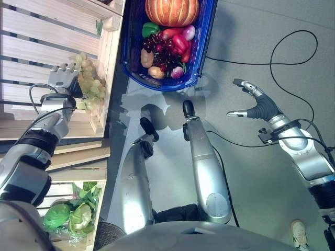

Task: Pick up fruits and vegetables into the basket

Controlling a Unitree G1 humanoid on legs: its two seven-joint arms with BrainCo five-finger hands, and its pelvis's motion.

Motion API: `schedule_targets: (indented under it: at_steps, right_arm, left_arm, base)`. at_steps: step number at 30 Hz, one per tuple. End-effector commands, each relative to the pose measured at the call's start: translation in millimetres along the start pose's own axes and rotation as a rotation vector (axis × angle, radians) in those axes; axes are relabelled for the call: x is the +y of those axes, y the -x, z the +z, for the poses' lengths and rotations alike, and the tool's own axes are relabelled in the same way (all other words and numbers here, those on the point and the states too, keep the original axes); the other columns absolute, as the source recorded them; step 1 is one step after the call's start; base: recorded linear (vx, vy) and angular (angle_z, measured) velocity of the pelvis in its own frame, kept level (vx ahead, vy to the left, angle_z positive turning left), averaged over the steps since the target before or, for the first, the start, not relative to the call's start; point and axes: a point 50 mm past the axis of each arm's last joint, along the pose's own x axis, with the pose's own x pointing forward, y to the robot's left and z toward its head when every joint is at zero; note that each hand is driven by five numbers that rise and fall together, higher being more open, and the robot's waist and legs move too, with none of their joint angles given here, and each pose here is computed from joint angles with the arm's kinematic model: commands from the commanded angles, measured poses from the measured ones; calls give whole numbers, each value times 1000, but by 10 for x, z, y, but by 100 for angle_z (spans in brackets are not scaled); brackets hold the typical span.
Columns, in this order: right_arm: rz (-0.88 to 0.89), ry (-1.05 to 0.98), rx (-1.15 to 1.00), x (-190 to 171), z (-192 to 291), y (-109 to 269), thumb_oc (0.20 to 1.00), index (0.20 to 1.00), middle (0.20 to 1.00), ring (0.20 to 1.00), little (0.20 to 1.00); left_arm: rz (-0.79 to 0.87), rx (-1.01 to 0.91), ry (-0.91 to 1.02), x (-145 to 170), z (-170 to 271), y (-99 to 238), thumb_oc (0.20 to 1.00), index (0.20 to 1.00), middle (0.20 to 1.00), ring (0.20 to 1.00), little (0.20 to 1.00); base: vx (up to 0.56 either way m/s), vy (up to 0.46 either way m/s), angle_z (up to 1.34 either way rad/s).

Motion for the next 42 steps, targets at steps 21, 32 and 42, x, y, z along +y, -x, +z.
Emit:
schedule_targets:
  at_steps: [21,32,42]
  right_arm:
    - [-88,-37,-104,50,151,-29,1000,1000,1000,1000,1000]
    - [-101,-54,-121,101,165,-80,1000,1000,1000,1000,1000]
    - [-105,-62,-128,119,187,-127,1000,1000,1000,1000,1000]
  left_arm:
    - [141,152,79,-154,-170,72,1000,1000,1000,1000,1000]
    - [132,116,81,-184,16,41,1000,1000,1000,1000,1000]
    - [23,143,61,-331,35,52,200,200,200,200,200]
  base:
    - [-1,-9,0]
    - [-3,-21,1]
    - [0,0,0]
